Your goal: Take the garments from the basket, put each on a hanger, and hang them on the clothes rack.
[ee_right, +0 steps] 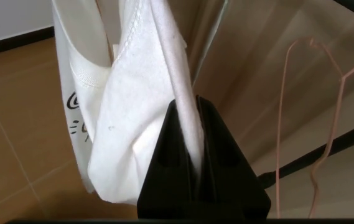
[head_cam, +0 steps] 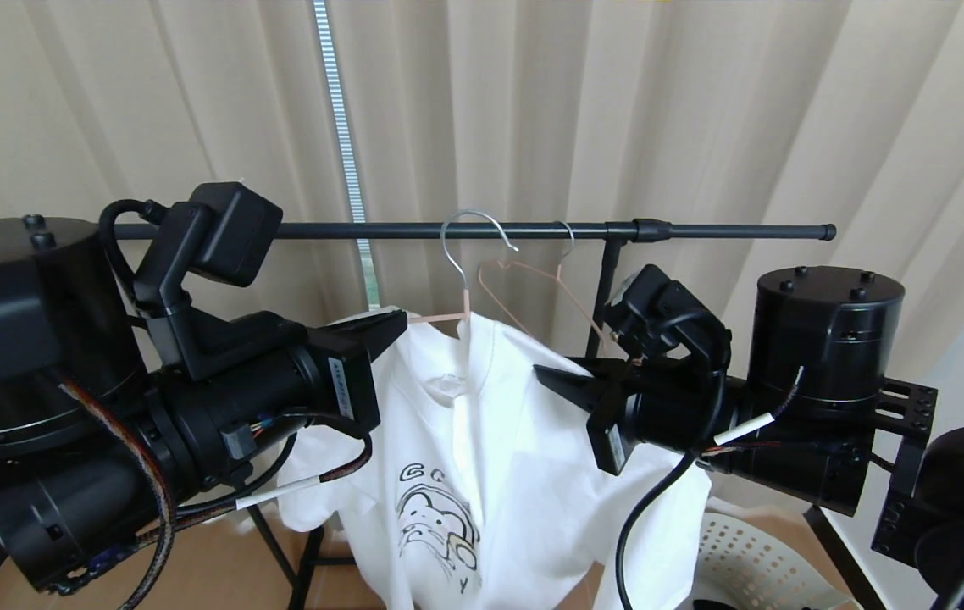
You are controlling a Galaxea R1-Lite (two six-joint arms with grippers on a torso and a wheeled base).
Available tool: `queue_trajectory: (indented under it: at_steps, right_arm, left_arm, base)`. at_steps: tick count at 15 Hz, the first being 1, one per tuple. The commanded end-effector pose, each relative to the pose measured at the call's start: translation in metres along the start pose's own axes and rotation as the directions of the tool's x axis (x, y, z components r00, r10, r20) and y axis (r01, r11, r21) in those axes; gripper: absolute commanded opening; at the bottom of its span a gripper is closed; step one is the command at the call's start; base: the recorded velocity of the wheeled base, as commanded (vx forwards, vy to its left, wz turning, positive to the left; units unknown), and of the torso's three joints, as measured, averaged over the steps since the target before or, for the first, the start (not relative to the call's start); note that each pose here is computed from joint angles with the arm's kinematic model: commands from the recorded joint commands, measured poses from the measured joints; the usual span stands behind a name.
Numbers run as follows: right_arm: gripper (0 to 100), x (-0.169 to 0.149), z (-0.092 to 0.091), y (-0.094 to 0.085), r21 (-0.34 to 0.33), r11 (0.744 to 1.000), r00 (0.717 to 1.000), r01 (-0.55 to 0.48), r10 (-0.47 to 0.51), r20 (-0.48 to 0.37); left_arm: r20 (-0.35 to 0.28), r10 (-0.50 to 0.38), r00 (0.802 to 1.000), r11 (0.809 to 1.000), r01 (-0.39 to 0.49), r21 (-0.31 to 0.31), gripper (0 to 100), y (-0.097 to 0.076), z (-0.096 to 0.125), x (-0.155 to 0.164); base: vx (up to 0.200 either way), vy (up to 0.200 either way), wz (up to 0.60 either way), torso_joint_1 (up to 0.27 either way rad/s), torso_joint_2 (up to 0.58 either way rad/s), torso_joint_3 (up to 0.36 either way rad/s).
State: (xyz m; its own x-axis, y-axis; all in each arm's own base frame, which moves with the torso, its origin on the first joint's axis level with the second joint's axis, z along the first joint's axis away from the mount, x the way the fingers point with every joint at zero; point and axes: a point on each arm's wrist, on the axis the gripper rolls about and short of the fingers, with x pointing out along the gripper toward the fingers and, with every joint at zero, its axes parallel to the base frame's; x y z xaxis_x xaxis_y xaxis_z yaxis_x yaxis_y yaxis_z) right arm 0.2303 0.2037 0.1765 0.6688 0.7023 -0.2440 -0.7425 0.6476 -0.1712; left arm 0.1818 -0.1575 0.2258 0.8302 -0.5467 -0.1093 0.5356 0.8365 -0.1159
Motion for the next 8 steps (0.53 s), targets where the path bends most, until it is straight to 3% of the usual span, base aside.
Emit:
queue_trajectory:
  at_steps: [1,4,7,8]
  right_arm:
    - [0,0.006,-0.006,0.001,0.002,1.0,1.0,-0.005,0.006,-0.02]
    - [0,-0.002,-0.003,-0.001,0.002,1.0,1.0,0.0,0.0,-0.007]
    - [0,-0.023,0.005,-0.015,-0.02,0.999,0.999,0.042,-0.042,0.026]
    - [0,-0.023,0.005,-0.015,-0.02,0.999,0.999,0.042,-0.042,0.026]
  left_arm:
    - [0.004,-0.008,1.0,1.0,0.008,-0.001,0,-0.002,0.001,-0.001]
    - [-0.009,0.025,1.0,1.0,-0.025,0.003,0,0.001,-0.004,-0.002]
    - [0.005,0.133,0.991,0.991,-0.133,0.023,0,0.026,-0.003,-0.01]
    - [0.005,0.133,0.991,0.991,-0.133,0.023,0,0.026,-0.003,-0.01]
  base:
    - [0.0,0.0,0.0,0.0,0.0,0.0]
    - [0.0,0.0,0.0,0.0,0.0,0.0]
    - [0.0,0.0,0.0,0.0,0.0,0.0]
    - [0.0,0.0,0.0,0.0,0.0,0.0]
